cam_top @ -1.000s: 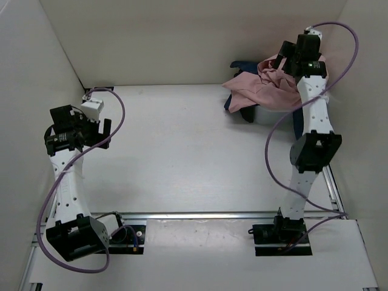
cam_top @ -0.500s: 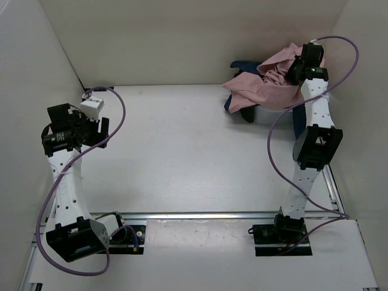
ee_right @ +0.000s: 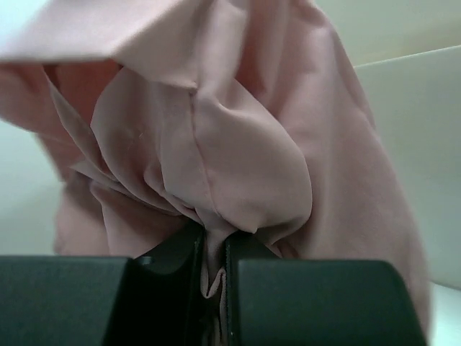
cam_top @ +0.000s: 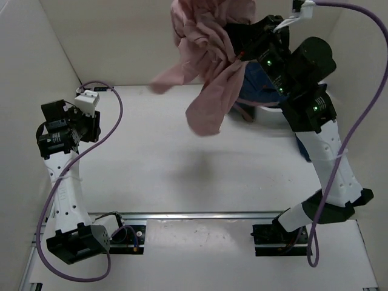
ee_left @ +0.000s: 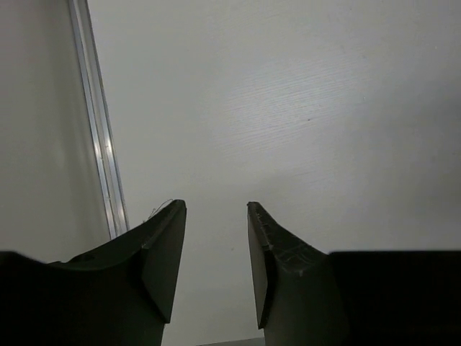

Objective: Fold and stack the trousers
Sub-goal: Grab the trousers from the pile, then flatten the trousers out

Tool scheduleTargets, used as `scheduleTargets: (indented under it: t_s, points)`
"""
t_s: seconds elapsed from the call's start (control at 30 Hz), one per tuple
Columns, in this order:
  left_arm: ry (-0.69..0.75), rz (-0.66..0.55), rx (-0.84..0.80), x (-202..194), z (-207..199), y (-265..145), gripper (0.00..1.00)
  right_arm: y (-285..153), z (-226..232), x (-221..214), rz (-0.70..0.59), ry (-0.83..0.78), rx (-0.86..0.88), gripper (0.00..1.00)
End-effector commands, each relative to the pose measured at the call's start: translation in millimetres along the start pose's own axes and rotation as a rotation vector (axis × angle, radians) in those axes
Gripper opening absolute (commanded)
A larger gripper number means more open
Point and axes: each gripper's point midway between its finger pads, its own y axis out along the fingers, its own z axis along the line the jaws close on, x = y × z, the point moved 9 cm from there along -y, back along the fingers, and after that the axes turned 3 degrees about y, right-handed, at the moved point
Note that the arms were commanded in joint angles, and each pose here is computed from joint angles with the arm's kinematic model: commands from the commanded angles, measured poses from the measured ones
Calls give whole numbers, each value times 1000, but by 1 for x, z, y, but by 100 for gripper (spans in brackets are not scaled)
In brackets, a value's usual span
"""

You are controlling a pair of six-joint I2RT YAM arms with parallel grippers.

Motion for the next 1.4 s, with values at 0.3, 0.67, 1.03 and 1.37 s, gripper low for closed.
scheduleTargets:
  t_s: [0.3,0.67,1.03,1.37]
  points:
    - [119,-47,49,21,17,-2,67,-1,-116,-238,598,698,-553,85]
    - [240,312,-325,-53,-41,73,71,-53,-149,-255,996,232,-539,90]
    - [227,484,-584,-86,-115,164,86,-117,-145,-395,1561,315,-296,99]
    - [187,538,-685,-109,-134,174,37,-113,-150,-433,1654,432,-259,11]
